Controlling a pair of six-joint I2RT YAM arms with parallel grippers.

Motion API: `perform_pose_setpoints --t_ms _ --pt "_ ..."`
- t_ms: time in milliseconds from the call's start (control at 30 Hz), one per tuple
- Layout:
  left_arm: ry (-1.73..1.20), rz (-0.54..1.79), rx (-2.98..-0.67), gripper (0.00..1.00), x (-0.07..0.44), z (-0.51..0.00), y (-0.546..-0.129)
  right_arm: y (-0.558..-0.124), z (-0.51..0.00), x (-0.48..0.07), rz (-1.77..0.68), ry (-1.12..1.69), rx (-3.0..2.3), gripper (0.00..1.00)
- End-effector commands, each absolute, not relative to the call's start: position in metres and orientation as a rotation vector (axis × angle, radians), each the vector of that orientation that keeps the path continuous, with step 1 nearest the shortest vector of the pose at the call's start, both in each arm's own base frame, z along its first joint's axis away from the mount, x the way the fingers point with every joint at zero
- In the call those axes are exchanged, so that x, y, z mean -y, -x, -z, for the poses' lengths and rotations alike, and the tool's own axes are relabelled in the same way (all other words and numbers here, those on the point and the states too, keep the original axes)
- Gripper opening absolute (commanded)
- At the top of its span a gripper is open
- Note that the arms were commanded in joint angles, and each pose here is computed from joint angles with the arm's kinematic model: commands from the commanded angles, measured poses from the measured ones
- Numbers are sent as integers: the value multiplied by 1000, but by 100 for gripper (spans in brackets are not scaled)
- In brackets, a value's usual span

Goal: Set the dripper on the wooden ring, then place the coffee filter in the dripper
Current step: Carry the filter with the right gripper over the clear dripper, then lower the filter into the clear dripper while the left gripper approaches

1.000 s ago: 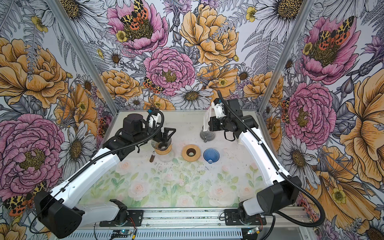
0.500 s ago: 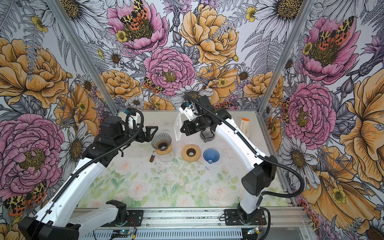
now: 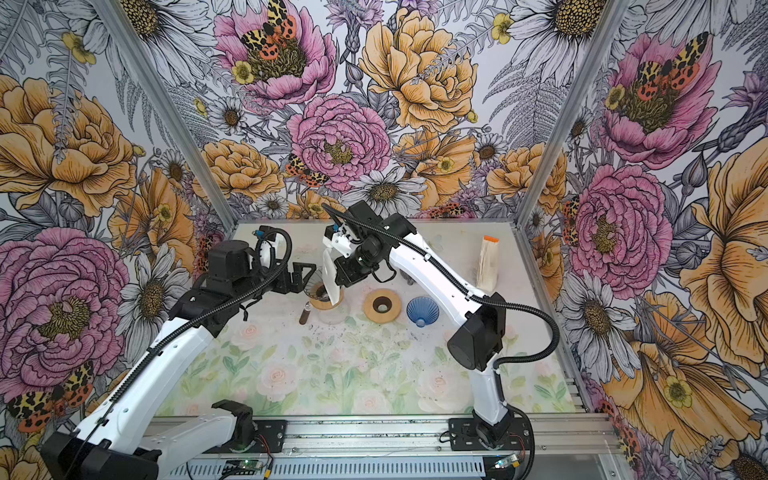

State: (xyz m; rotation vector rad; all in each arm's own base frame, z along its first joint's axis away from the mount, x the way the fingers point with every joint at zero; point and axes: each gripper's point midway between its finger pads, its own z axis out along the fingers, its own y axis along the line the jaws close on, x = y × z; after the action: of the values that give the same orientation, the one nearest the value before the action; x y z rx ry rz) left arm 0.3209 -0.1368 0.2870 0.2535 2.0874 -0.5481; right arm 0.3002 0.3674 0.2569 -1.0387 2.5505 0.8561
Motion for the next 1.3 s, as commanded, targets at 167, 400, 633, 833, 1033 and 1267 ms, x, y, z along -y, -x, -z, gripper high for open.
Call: perform_pose_setpoints --t_ms 167,400,633,833,1033,1267 --pt "-270 594 -2072 99 139 -290 -311 -310 -244 -363 -721 1014 -2658 0" --pt "-296 643 -2091 99 147 -285 -311 -316 -243 -376 -730 1014 -2639 15" --pt "-292 638 -2125 99 148 -274 -317 -323 -247 -386 -767 999 -2600 19" --pt "-274 623 -2145 99 146 -268 -323 -329 -243 -394 -787 982 -2592 20" --pt "-259 626 -2157 99 147 -268 -330 -339 -250 -392 -739 929 -2562 24" --pt "-249 624 -2141 98 146 -278 -333 -340 -269 -390 -720 918 -2500 32"
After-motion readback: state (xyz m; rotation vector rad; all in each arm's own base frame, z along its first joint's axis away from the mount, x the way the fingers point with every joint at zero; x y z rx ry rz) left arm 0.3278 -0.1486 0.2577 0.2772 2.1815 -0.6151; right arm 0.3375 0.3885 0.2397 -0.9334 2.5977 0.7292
